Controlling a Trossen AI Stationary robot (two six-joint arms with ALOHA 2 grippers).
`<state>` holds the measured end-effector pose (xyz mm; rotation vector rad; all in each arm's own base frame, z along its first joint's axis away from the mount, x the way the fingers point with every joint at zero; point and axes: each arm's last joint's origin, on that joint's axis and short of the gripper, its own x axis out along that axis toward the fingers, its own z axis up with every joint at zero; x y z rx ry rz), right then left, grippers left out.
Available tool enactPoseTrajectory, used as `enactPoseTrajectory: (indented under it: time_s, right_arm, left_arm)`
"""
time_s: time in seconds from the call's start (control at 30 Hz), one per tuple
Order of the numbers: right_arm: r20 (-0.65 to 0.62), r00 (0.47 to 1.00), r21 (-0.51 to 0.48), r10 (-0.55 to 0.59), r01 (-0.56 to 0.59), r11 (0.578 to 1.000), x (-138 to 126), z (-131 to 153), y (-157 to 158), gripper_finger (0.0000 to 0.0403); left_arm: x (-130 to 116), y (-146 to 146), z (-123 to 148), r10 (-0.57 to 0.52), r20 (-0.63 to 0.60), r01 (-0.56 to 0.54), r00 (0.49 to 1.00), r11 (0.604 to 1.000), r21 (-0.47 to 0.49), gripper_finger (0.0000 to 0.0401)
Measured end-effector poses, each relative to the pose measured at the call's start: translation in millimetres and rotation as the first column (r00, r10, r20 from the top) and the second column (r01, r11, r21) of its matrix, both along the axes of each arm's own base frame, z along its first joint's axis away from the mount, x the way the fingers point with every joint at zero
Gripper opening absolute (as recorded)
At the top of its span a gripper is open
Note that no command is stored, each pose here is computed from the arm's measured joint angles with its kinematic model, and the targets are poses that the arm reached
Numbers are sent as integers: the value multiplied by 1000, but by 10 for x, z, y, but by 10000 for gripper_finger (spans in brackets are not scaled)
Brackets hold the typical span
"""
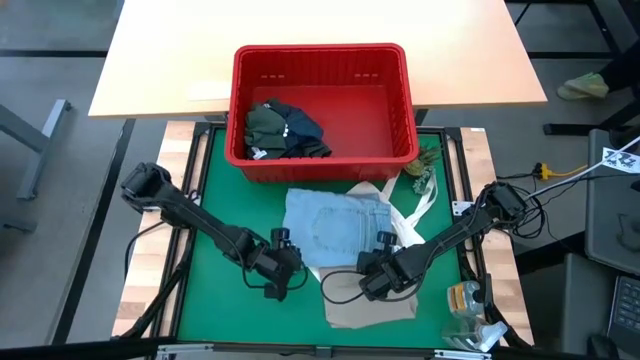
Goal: Fold Laundry from Bin
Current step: Stack the light blue jeans on top of the brown shorts
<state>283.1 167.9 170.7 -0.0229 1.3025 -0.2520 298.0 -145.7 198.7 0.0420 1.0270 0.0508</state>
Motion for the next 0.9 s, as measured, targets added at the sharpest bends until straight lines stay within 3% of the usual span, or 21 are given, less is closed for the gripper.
enactPoseTrajectory:
  time_s: [0.17, 0.53, 0.63, 0.77, 0.9]
  right_arm:
    - [0, 1000, 7, 1, -1, 1000, 1, 3, 4, 32]
    - [-2, 1000, 29, 3, -3, 1000, 4, 9, 12, 33]
    - [-8, 1000, 37, 4, -4, 999, 3, 10, 15, 33]
    - [-12, 1000, 42, 5, -5, 999, 0, 11, 15, 34]
    - [-20, 999, 40, 34, -33, 999, -1, 10, 17, 34]
  left_arm:
    - [40, -60, -223, -22, -47, 26, 999, 996, 81, 265]
    - [130, -72, -737, 6, -121, 35, 993, 942, 334, 267]
    - [140, -65, -824, 15, -140, 37, 990, 934, 355, 265]
    - [148, -64, -853, 21, -139, 31, 990, 932, 361, 236]
    - [148, -52, -872, 35, -125, 18, 992, 918, 396, 171]
